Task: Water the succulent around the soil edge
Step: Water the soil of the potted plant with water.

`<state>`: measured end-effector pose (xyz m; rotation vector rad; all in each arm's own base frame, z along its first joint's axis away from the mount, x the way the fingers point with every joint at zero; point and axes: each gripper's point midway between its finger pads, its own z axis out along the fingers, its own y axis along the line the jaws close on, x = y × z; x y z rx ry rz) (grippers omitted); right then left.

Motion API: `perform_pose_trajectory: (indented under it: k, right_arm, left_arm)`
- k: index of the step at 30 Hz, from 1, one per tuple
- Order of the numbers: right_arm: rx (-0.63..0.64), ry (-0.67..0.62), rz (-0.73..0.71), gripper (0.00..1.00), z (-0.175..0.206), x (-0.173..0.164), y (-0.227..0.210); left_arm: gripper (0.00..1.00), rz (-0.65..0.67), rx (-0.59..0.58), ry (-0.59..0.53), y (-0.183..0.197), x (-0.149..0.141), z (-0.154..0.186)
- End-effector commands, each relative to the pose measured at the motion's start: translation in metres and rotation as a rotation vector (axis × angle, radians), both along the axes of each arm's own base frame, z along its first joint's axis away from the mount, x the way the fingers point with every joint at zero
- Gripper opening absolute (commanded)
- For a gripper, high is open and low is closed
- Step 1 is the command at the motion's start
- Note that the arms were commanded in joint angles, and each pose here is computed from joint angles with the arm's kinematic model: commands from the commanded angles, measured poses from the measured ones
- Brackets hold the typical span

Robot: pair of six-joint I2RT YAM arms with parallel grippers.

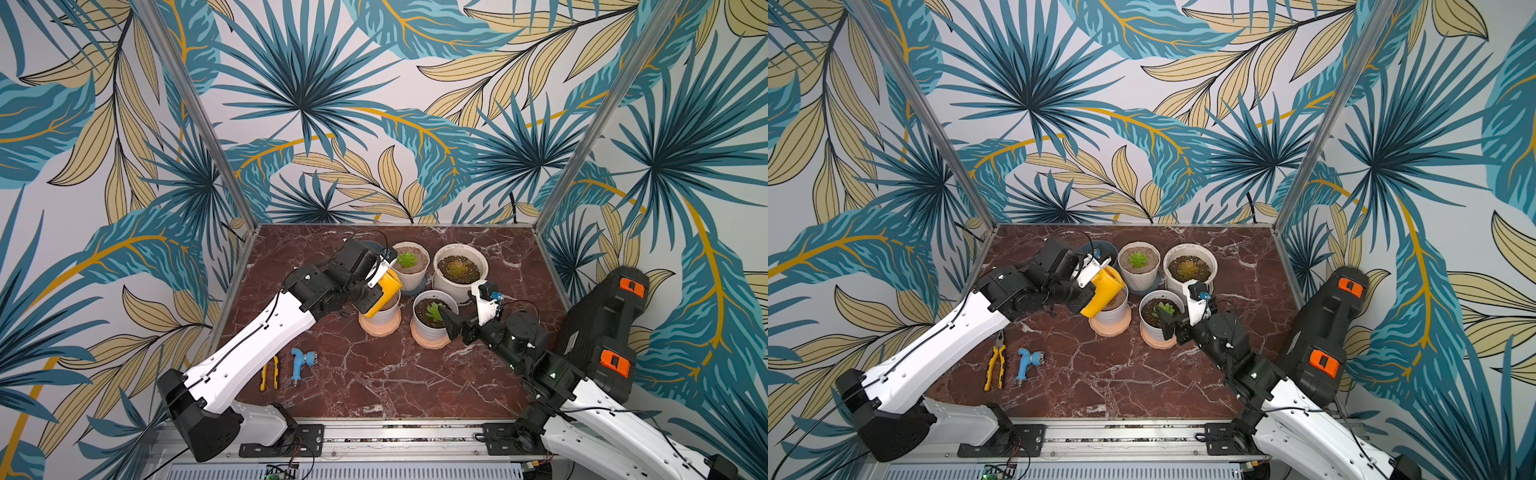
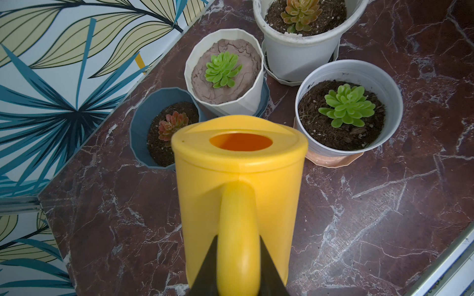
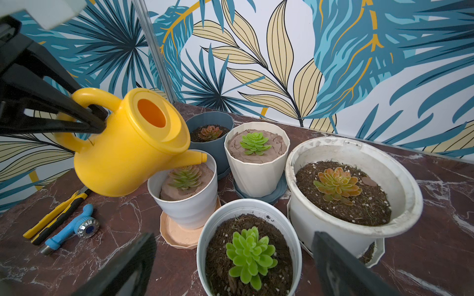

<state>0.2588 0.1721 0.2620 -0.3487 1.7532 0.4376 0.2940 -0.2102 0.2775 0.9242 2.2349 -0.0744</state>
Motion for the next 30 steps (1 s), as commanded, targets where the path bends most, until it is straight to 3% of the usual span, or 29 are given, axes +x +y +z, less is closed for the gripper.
perform_pose_trajectory:
  k: [1, 17, 25, 30]
  right_arm:
    - [-0.013, -0.009, 0.000, 1.00, 0.001, 0.000, 0.000]
    - [-0.017, -0.007, 0.005, 1.00, 0.000, -0.001, 0.000]
    - [-0.004, -0.026, 0.086, 1.00, 0.003, -0.008, 0.012]
    - [0.032, -0.079, 0.148, 0.99, 0.009, -0.018, 0.017]
  left_arm:
    - [0.00, 0.038, -0.024, -0.066, 0.014, 0.012, 0.019]
    - [0.00, 0.076, -0.103, -0.082, 0.020, 0.013, 0.014]
    - [0.00, 0.121, -0.370, -0.374, 0.034, 0.001, 0.055]
    - [0.00, 0.141, -0.506, -0.576, 0.058, -0.023, 0.073]
